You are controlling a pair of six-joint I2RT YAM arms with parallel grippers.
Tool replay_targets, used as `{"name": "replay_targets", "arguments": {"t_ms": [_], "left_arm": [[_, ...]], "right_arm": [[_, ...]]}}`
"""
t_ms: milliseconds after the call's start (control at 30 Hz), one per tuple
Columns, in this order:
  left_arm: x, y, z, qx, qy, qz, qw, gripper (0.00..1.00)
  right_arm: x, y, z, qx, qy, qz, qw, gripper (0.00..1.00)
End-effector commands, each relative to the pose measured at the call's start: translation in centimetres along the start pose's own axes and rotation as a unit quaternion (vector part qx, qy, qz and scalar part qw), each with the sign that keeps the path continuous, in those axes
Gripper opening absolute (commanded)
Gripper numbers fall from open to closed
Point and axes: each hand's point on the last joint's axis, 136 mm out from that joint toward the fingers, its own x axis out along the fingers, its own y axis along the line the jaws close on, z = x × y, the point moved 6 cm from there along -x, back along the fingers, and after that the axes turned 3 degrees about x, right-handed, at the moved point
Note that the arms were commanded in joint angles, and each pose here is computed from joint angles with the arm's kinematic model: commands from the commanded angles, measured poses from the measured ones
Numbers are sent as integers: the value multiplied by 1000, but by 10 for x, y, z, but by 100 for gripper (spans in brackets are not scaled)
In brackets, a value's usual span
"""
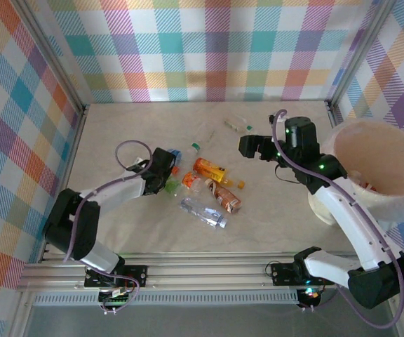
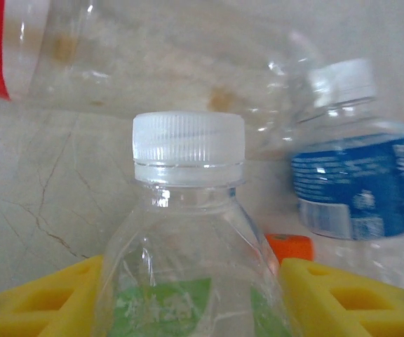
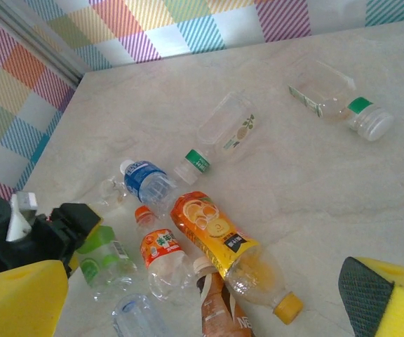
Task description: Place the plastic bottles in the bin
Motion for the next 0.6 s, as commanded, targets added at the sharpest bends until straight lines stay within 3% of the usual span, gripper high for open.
{"name": "replay_targets", "arguments": {"t_ms": [0, 133, 300, 567], "left_arm": [[-19, -17, 12, 20, -14, -72, 997, 54], [-54, -46, 17, 64, -7, -199, 978, 54], [-105, -83, 22, 115, -2, -347, 931, 55], [-164, -128, 13, 175, 21, -477, 861, 56]], "right_arm": [[2, 14, 0, -31, -10, 62, 998, 100], [11, 25, -11, -40, 4, 132, 990, 100], [17, 36, -23, -25, 29, 210, 977, 100], [24, 62, -34, -4, 49, 327, 944, 100]]}}
